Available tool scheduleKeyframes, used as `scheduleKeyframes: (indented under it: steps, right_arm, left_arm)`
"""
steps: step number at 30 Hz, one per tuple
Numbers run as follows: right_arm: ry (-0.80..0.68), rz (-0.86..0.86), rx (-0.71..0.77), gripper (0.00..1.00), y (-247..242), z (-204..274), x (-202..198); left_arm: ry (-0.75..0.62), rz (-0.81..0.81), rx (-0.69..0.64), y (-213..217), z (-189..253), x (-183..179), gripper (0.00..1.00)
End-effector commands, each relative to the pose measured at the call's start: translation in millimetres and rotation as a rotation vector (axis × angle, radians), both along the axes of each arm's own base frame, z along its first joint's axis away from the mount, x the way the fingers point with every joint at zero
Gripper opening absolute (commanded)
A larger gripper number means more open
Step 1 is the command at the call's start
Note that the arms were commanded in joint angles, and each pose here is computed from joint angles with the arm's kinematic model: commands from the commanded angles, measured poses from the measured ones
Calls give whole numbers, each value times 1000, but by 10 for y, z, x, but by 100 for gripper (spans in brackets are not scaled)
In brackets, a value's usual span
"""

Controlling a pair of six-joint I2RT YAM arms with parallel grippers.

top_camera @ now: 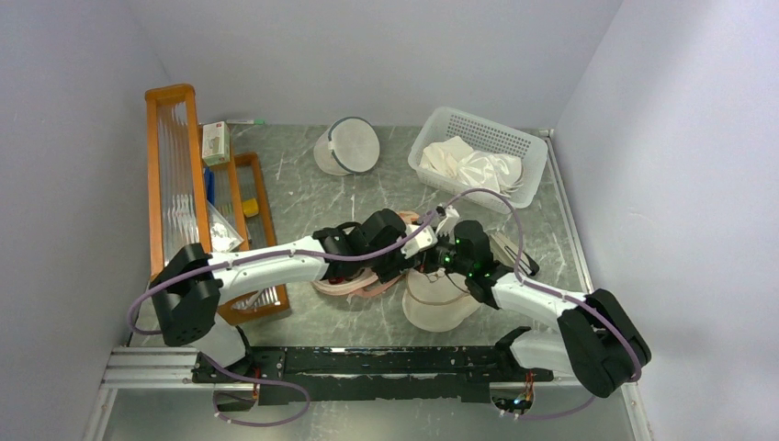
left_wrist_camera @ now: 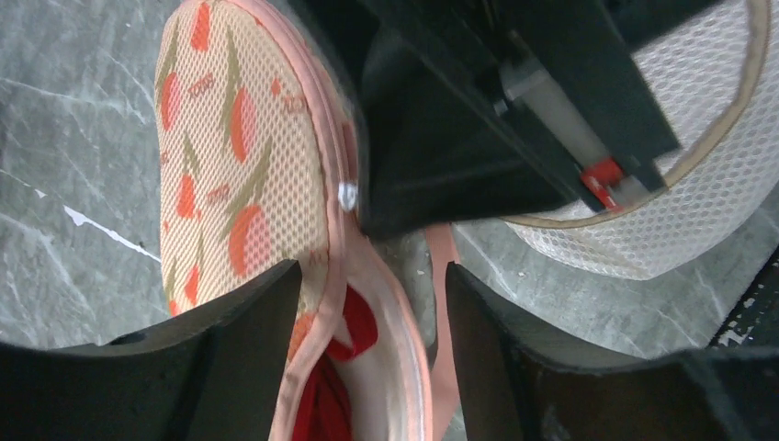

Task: Unzip the laundry bag and remove the bra

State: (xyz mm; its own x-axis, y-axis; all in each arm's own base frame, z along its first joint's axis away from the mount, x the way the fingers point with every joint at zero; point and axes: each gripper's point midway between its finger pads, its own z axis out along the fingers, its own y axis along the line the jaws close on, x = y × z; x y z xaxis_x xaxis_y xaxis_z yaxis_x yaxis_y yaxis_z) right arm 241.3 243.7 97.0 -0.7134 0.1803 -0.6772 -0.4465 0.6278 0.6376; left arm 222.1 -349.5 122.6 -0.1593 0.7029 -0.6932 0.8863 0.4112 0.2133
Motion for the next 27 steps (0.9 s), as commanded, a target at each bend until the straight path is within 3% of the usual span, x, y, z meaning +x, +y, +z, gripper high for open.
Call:
scheduleKeyframes:
  steps: [1, 12, 17, 27]
  right_arm:
    - [-26, -17, 51, 0, 93, 120, -36]
    - [-25, -20, 35, 0, 94, 131, -60]
    - [-33, -65, -32, 0, -18, 85, -5]
    - [-15, -205, -90, 0, -642, -26, 426]
  left_arm:
    - [12, 12, 16, -78, -100, 74, 68]
    - [-73, 133, 130, 96, -252, 321, 35]
    - [-123, 170, 125, 164, -148, 392, 8]
    - [-179, 208, 140, 272, -62, 461, 7]
